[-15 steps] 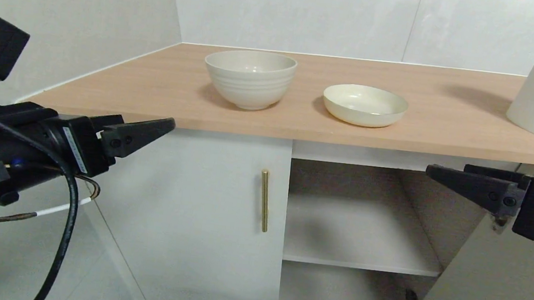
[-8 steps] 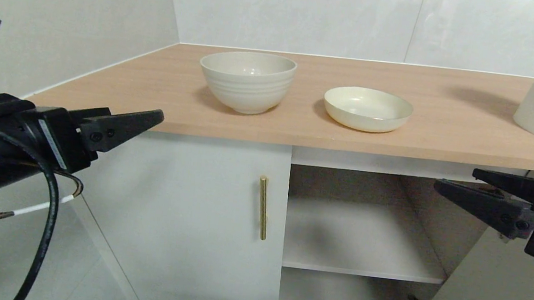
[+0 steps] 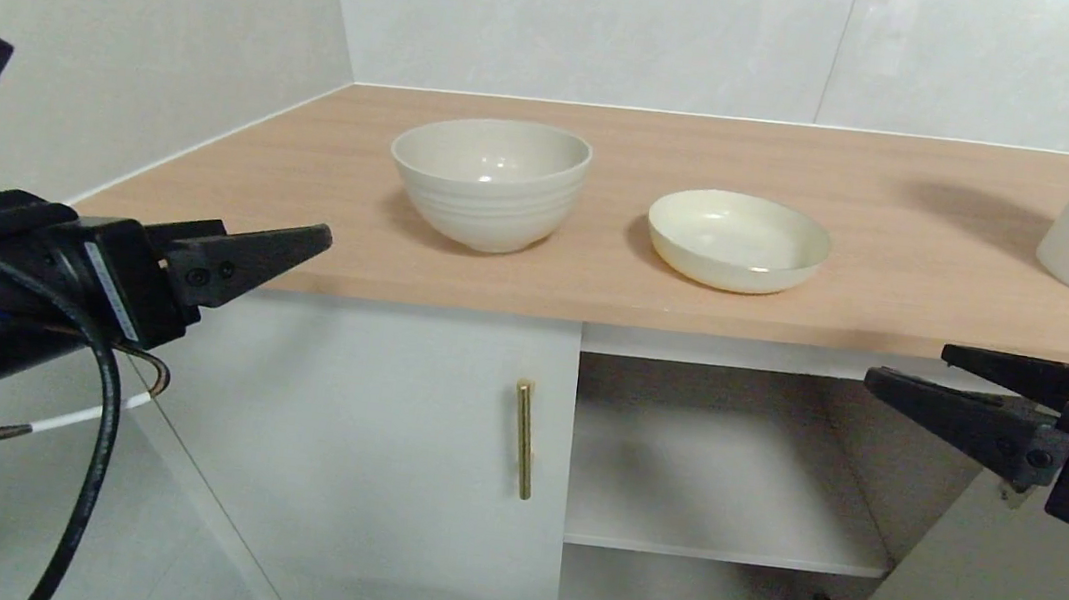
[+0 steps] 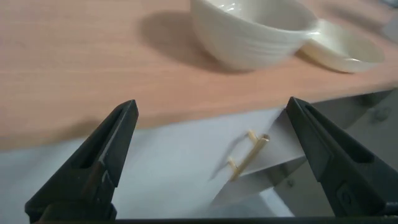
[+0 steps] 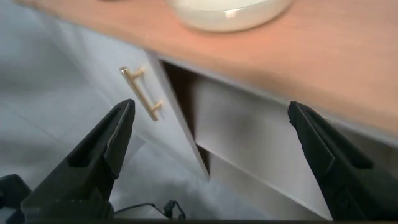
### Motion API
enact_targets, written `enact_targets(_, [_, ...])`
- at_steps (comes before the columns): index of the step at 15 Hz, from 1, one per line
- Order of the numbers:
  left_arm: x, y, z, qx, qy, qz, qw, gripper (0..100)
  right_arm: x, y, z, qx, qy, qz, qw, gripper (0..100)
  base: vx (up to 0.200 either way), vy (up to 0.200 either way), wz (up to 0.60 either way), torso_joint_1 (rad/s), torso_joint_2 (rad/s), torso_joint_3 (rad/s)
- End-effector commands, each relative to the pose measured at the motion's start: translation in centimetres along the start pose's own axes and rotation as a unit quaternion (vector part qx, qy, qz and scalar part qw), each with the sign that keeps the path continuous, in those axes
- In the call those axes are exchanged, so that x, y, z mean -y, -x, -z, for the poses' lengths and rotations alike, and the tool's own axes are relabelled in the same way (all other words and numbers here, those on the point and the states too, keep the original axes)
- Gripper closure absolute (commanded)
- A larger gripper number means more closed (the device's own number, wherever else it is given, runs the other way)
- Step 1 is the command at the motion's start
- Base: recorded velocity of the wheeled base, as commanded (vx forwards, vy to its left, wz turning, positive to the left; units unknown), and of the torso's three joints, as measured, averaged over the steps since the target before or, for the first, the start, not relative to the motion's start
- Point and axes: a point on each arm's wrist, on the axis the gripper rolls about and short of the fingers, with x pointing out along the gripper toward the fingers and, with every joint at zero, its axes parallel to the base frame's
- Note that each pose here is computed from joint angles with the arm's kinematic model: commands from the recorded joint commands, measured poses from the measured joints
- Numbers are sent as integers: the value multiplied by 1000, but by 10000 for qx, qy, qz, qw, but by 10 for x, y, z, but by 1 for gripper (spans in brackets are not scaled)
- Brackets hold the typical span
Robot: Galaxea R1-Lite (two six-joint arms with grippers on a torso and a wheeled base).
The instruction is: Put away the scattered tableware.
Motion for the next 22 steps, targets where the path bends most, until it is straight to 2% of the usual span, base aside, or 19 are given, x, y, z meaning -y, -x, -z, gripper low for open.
enact_targets(1, [0, -1, 0, -1, 1, 4, 10000, 0, 1, -5, 2, -71, -8, 7, 10000, 0, 0, 0, 0, 144, -603, -325])
enact_targets(11, [1, -7, 7, -278, 23, 52, 9996, 0, 5, -25, 12, -384, -49, 91, 9992, 0, 0, 0, 0, 158, -463, -282])
enact_targets(14, [3, -8, 0, -379, 29, 14, 9993, 0, 7, -41, 12, -328, -49, 109, 9994, 0, 0, 0, 0, 36, -83, -50])
enact_targets(15, [4, -13, -7, -515, 46, -9, 9987, 0, 9, -56, 5, -368, -77, 167, 9992, 0, 0, 0, 0, 0, 0, 0])
enact_targets(17, [2, -44, -28, -882, 79, -255, 9957, 0, 22, -99, -3, -917, -229, 1084, 9896, 0, 0, 0, 0, 0, 0, 0])
enact_targets(18, [1, -48, -31, -1085, 100, -394, 9933, 0, 25, -115, -5, -1068, -353, 1415, 9835, 0, 0, 0, 0, 0, 0, 0])
enact_targets(19, [-1, -48, -23, -1405, 317, -511, 9882, 0, 30, -129, 1, -1184, -600, 1841, 9739, 0, 0, 0, 0, 0, 0, 0])
enact_targets(20, [-4, -59, -14, -1613, 550, -600, 9835, 0, 33, -136, 11, -1292, -624, 2115, 9668, 0, 0, 0, 0, 0, 0, 0])
enact_targets(22, [-6, -71, -11, -1703, 628, -751, 9805, 0, 32, -136, 10, -1248, -611, 2279, 9637, 0, 0, 0, 0, 0, 0, 0])
